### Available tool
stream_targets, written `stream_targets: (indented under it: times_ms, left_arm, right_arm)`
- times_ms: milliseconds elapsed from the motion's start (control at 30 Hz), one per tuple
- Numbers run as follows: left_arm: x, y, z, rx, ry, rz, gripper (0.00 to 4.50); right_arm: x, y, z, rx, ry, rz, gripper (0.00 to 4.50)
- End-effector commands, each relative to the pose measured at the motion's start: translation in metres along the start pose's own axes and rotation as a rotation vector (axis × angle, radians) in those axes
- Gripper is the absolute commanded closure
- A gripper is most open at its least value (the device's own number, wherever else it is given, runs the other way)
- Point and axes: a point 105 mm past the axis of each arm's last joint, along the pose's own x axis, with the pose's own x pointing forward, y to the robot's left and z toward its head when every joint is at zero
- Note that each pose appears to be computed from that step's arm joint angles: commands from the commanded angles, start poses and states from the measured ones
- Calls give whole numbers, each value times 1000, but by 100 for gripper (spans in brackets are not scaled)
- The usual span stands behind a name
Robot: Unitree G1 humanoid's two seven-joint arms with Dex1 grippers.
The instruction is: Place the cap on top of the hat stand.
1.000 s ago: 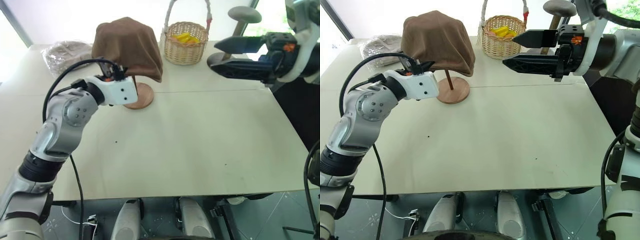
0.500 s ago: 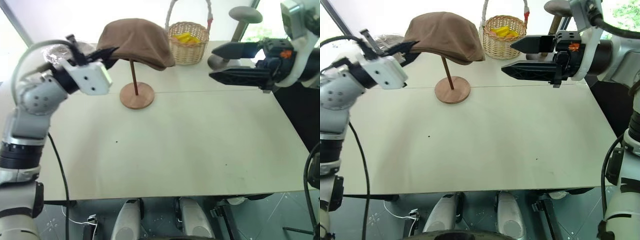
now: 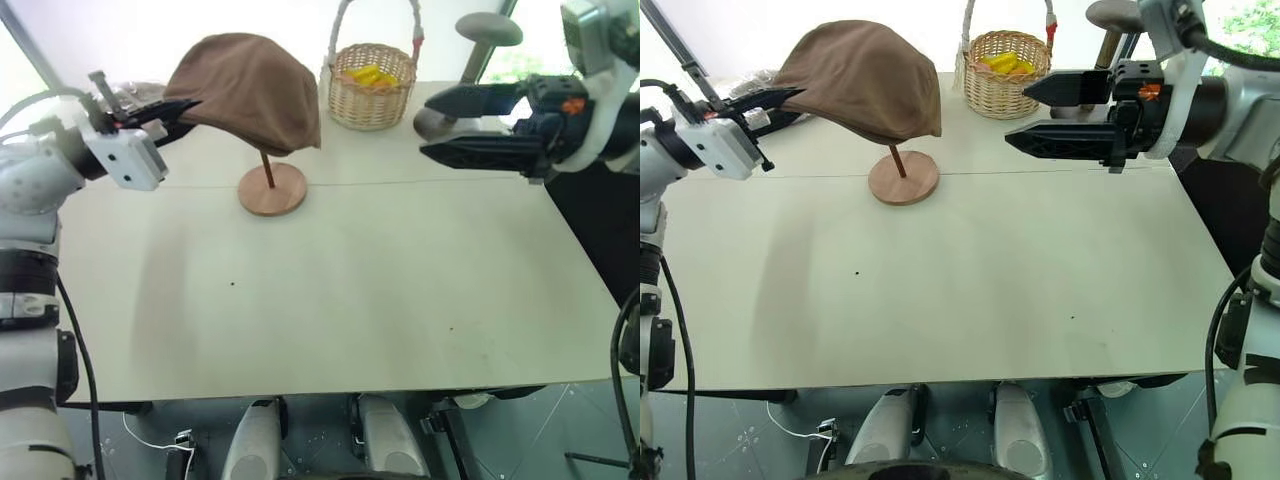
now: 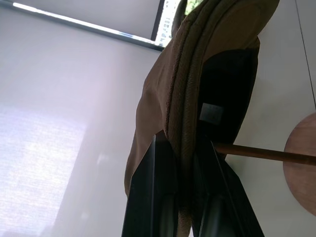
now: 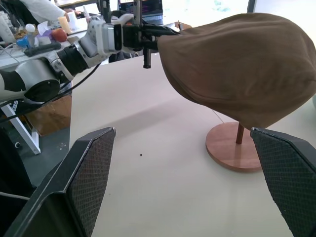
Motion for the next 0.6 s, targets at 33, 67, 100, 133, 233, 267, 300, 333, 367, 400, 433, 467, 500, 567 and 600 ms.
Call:
stream_targets:
  times_ms: [33,67,100,133,233,267,300,333,367,400,433,467,500,567,600]
  left_arm:
    - [2,7,7,26,-29,39,445]
    - [2,6,8,22,-33,39,408]
    - [3,5,9,15,-37,41,366]
    - [3,5,9,10,-38,42,337]
    - [3,7,9,1,-30,54,177]
    - [3,8,8,-4,-22,60,125]
    - [3,9,7,-11,-15,68,74]
    - [2,10,6,-19,-7,74,20]
    - [1,11,5,-26,3,77,4]
    - [-1,12,3,-38,19,80,4]
    - [-3,14,2,-51,32,86,4]
    - [-6,16,1,-69,50,92,4]
    - [-10,17,0,-88,68,96,4]
    - [-15,19,0,-106,94,99,4]
    - [-20,18,0,-115,113,90,4]
  right_arm:
    - [-6,3,17,-52,-35,-19,0]
    - [-7,3,18,-51,-36,-21,0]
    - [-7,2,17,-52,-36,-23,0]
    - [-7,2,17,-53,-35,-25,0]
    - [-6,1,15,-51,-34,-25,0]
    - [-6,0,15,-51,-33,-24,0]
    - [-5,0,15,-52,-32,-22,0]
    - [-4,0,14,-51,-32,-21,0]
    - [-3,-1,14,-51,-32,-20,0]
    - [-3,-1,15,-51,-35,-19,0]
    - [-2,-2,16,-50,-37,-18,0]
    - [-2,-3,16,-50,-38,-18,0]
    - [-3,-5,16,-49,-40,-19,0]
    - [-3,-7,16,-48,-40,-21,0]
    - [-3,-9,16,-47,-40,-22,0]
